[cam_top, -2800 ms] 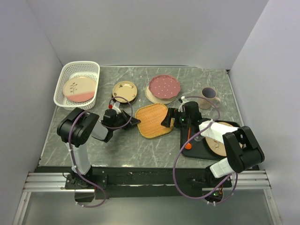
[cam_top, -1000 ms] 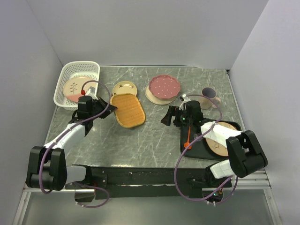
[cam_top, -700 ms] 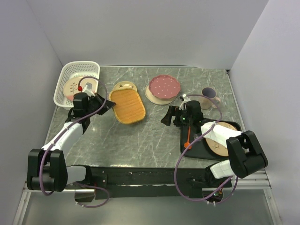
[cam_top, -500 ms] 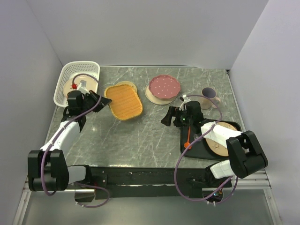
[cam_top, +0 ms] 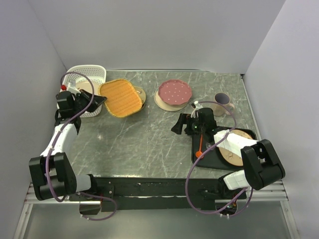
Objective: Place the plates into the plastic bin on the countertop
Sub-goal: Place the plate in the plastic bin.
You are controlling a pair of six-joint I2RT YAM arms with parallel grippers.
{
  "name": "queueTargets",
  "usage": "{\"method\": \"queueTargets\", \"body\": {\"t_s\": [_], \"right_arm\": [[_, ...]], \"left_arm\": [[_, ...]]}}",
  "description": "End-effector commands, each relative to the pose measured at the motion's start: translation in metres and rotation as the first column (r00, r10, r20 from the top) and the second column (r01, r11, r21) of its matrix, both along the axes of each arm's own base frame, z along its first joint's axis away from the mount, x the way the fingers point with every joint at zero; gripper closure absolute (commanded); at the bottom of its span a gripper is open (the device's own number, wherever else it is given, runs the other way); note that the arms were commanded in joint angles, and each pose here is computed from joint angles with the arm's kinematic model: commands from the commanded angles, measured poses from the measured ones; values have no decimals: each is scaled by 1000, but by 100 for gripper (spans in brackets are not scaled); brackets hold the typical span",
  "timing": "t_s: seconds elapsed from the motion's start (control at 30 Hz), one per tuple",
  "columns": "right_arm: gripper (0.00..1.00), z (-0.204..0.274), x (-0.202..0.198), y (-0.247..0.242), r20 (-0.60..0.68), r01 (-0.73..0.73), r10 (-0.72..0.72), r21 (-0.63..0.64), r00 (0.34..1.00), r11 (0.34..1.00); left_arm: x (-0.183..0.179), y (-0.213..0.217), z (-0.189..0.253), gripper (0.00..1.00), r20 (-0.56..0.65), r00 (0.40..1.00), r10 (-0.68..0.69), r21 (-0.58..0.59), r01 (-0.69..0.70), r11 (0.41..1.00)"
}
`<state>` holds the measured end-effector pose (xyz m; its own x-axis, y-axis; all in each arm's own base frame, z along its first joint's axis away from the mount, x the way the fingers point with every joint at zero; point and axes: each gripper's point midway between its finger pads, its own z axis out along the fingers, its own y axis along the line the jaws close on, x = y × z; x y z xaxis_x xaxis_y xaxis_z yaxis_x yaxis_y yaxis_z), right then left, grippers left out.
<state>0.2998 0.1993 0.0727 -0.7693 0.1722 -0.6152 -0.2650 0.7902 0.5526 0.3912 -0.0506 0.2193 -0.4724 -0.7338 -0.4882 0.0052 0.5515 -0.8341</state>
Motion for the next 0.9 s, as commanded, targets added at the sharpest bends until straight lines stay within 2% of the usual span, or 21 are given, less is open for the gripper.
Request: {"method": "queueTargets", "body": {"t_s": [0.0,0.37,0.87], "right_arm": [[0,14,4,5,58,-15,13,21,998,1000],[0,13,5,6,48,-20,19,24,999,1000],[0,11,4,8,43,-25,24,24,999,999]], "left_arm": [[10,8,62,99,187,982,-28,-36,35,999],[17,51,72,99,208,976,69,-100,-49,994],[29,75,72,99,208,967,149,-149,-119,982]]}}
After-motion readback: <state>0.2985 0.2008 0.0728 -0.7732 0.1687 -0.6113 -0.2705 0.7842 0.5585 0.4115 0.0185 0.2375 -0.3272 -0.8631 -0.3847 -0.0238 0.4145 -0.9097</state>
